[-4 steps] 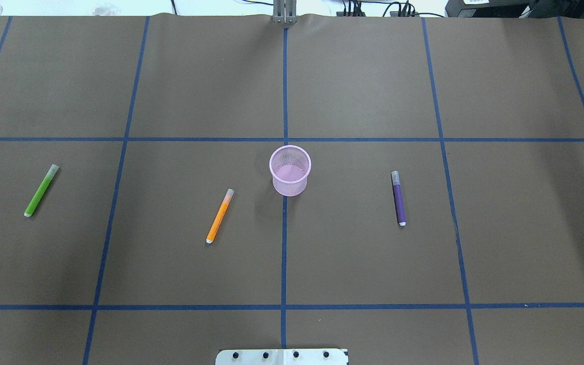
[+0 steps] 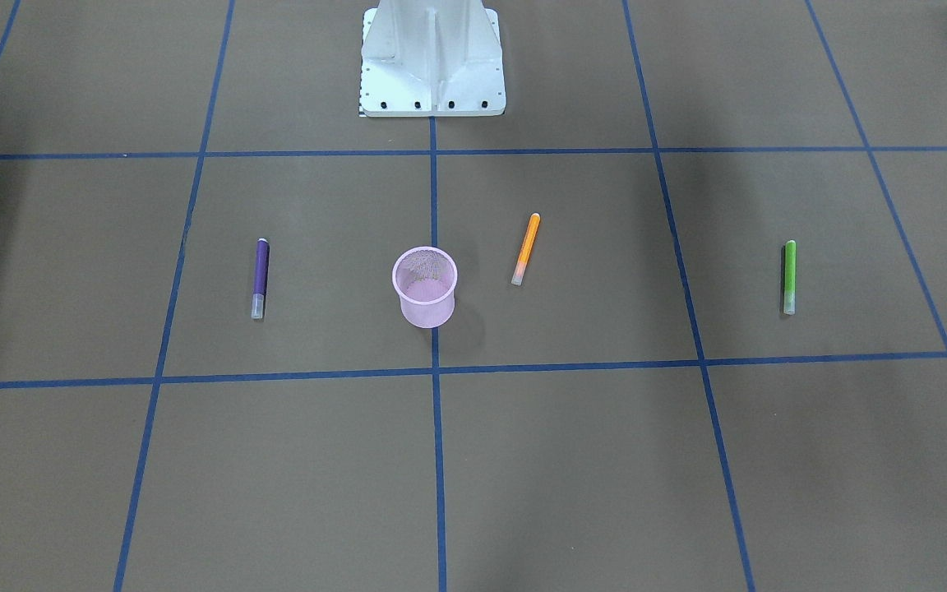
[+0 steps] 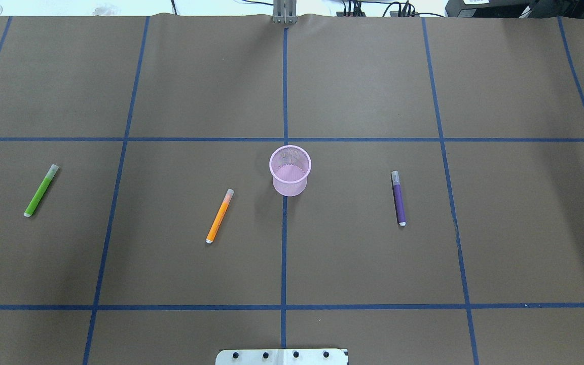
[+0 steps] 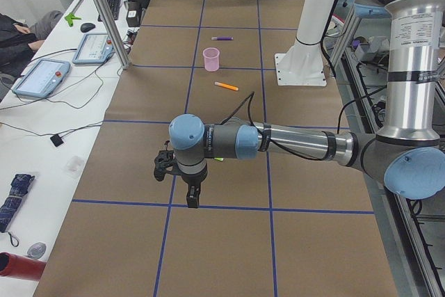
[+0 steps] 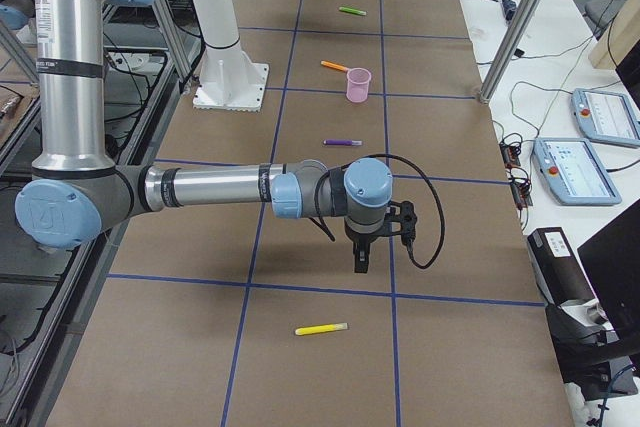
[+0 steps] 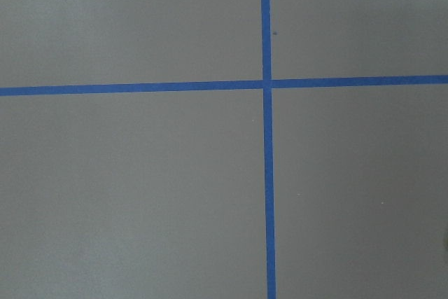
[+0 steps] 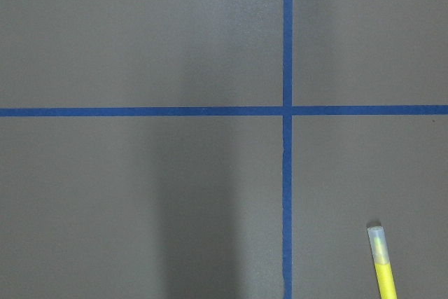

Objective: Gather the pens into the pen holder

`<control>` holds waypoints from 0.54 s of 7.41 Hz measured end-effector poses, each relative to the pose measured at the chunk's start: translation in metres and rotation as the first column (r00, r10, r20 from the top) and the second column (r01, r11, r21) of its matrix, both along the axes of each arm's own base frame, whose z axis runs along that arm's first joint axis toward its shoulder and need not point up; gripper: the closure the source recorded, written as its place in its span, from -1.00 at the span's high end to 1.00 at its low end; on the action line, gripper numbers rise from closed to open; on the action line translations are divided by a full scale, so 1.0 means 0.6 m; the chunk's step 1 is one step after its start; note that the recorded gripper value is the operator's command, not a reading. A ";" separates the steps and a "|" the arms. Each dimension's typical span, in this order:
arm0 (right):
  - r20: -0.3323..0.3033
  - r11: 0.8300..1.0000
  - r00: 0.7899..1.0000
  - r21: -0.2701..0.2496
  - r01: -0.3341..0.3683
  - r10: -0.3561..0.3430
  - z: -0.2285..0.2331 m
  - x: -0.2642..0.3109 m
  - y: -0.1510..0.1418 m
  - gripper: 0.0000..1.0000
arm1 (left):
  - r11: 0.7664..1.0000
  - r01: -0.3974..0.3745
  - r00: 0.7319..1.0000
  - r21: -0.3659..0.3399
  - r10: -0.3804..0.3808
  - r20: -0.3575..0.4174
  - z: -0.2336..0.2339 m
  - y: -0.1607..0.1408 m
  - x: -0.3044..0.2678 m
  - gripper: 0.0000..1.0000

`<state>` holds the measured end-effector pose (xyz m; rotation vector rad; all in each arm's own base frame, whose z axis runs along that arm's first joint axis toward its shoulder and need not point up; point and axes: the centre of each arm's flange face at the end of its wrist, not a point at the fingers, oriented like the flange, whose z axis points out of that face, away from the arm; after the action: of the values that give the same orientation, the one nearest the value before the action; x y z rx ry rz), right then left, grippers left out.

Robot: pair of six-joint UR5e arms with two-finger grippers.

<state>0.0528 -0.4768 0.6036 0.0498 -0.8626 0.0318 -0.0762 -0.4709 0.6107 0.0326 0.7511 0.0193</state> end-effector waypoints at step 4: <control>0.000 1.000 1.000 -0.001 -0.004 0.004 0.000 0.003 0.002 1.00 | 0.998 -0.003 1.000 0.069 0.003 0.002 -0.050 -0.013 0.004 1.00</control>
<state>0.0546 -0.4755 0.6035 0.0509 -0.8629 0.0356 -0.0741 -0.4790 0.5808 0.0973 0.7489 0.0483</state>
